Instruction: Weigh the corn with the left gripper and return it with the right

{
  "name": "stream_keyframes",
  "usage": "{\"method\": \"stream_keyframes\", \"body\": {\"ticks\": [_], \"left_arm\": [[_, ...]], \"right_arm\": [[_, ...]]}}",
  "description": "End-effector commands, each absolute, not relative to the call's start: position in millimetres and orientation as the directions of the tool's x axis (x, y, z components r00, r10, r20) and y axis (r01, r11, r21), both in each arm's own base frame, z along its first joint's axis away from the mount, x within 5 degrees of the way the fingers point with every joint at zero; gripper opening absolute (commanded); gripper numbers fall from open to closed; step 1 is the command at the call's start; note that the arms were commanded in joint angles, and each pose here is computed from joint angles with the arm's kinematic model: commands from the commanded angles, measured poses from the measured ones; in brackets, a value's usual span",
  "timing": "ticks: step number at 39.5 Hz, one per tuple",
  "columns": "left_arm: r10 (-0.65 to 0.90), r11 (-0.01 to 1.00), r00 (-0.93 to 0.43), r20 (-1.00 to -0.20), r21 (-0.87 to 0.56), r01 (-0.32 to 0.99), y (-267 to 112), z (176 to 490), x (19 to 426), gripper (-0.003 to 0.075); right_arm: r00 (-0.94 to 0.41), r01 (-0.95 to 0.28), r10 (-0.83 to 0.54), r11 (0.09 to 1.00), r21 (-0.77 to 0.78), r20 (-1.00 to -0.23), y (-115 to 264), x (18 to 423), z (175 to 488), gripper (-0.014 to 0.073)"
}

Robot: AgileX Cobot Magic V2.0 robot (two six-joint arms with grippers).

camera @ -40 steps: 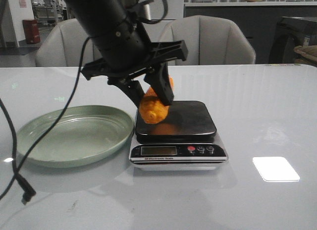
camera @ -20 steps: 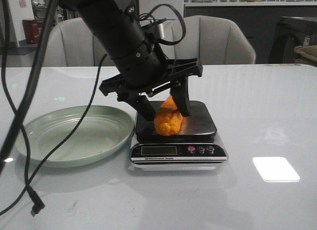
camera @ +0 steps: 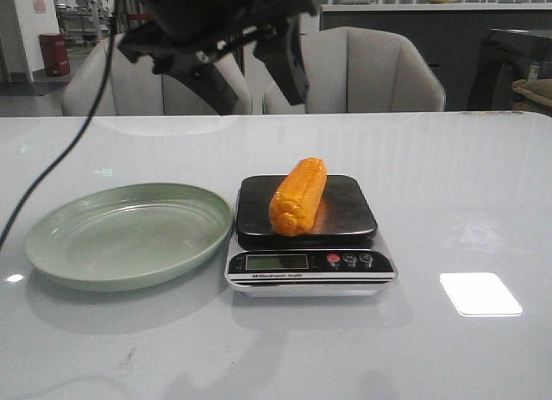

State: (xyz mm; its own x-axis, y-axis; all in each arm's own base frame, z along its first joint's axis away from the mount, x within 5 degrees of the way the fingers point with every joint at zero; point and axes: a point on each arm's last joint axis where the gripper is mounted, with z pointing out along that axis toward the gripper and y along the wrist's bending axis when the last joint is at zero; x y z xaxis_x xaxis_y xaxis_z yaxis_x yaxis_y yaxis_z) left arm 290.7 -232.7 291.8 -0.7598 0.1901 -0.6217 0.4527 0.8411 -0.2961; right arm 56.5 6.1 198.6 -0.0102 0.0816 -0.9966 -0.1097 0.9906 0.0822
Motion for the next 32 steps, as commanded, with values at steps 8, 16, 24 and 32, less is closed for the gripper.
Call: {"method": "stream_keyframes", "body": {"ticks": [8, 16, 24, 32], "left_arm": [[0.132, 0.817, -0.609, -0.782, -0.262, 0.514, -180, 347, 225, 0.0511], [0.124, 0.814, -0.556, -0.822, -0.237, 0.531, -142, 347, 177, 0.0511], [0.104, 0.807, -0.47, -0.876, -0.202, 0.555, -99, 342, 123, 0.051], [0.052, 0.801, -0.315, -0.948, -0.149, 0.58, -56, 337, 71, 0.0502]], "right_arm": [[0.085, -0.115, 0.073, 0.991, 0.063, -0.994, 6, 55, 204, 0.0147], [0.085, -0.115, 0.073, 0.991, 0.063, -0.994, 6, 55, 204, 0.0147], [0.085, -0.115, 0.073, 0.991, 0.063, -0.994, 6, 55, 204, 0.0147], [0.085, -0.115, 0.073, 0.991, 0.063, -0.994, 6, 55, 204, 0.0147]]}}
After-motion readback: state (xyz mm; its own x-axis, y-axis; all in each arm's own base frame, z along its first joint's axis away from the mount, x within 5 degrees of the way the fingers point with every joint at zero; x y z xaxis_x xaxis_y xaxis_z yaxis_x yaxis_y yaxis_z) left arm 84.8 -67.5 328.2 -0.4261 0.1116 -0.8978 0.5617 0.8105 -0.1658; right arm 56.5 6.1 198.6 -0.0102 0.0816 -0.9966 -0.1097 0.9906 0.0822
